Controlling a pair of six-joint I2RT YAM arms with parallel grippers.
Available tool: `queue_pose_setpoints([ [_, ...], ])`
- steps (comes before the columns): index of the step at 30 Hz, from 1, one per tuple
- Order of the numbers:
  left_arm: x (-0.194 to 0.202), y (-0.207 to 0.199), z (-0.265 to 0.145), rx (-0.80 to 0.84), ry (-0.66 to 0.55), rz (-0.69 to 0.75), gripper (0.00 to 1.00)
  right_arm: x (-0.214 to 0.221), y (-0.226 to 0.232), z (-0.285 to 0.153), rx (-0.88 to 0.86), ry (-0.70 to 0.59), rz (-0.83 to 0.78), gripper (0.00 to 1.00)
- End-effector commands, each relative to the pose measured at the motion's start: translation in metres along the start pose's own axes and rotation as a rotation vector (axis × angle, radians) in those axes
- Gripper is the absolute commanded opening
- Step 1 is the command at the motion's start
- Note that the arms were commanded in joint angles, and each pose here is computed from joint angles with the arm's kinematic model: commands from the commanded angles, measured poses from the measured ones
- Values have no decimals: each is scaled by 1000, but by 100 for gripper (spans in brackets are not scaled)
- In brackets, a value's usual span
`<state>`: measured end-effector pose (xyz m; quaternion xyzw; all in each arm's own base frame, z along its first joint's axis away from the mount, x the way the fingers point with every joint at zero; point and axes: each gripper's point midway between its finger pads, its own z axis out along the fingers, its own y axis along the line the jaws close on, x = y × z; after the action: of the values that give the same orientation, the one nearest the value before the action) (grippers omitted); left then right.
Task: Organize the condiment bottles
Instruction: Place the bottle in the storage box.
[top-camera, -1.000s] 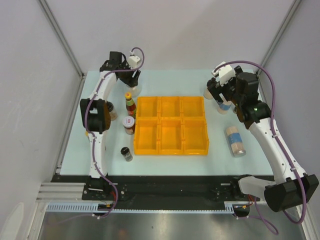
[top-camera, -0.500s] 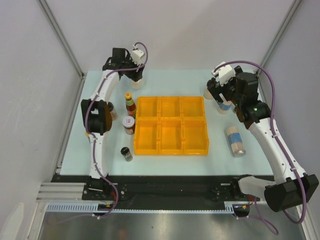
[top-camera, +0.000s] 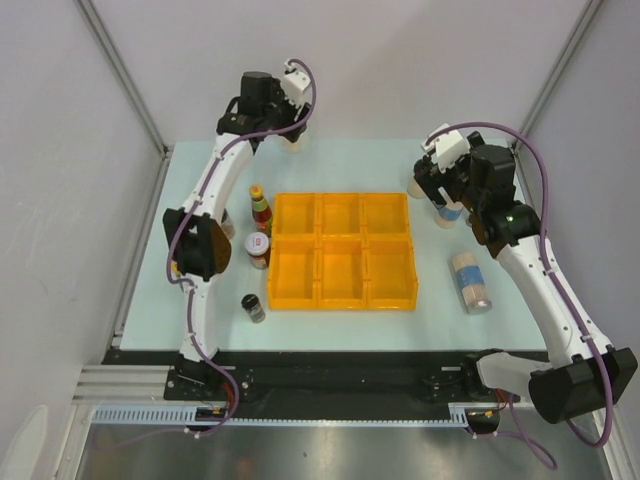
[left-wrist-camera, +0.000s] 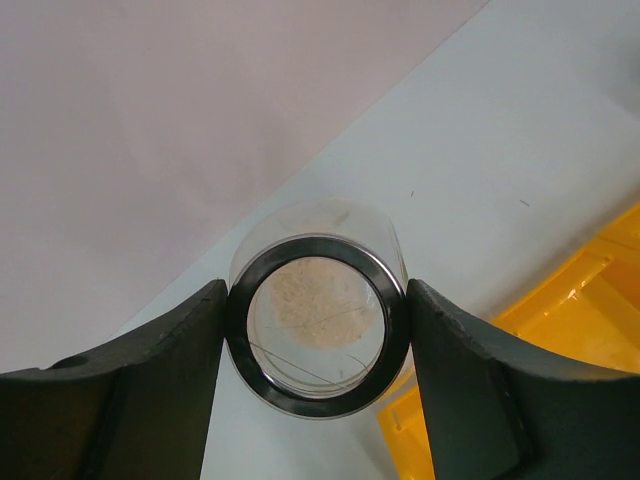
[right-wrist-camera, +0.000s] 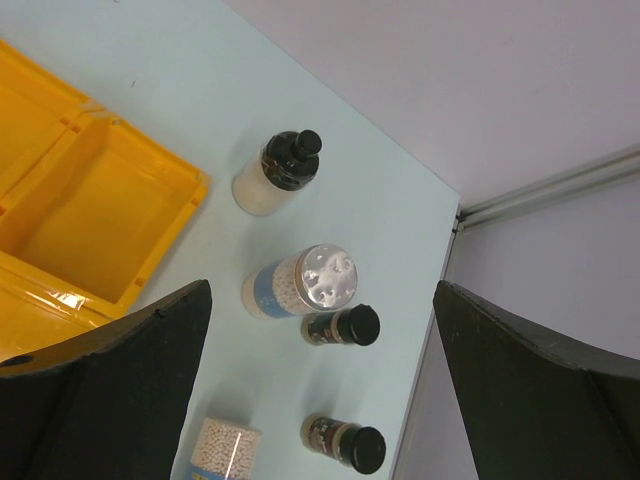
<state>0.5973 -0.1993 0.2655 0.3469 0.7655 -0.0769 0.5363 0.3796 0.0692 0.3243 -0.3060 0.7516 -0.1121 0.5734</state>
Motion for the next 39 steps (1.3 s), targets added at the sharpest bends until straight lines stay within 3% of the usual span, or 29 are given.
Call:
queue_pose_setpoints([
  [1,-81,7,-65,-116,-126,-14,0,-6,-4,1,25,-10,-16,100],
  [9,-82,-19,-105,-92,-111,-95,0,-9,-2,0,27,-18,-25,100],
  [15,-55,-45,-117,-56,4,-158,0,-9,-3,-3,33,-22,-27,100],
  [20,-36,-78,-127,-8,18,-193,0,-10,-3,-4,33,-27,-27,100],
  [30,-22,-142,-128,150,60,-284,0,-10,-4,-5,39,-25,-28,100],
  [39,-28,-171,-110,142,60,-349,0,-10,-3,-5,35,-28,-27,100],
])
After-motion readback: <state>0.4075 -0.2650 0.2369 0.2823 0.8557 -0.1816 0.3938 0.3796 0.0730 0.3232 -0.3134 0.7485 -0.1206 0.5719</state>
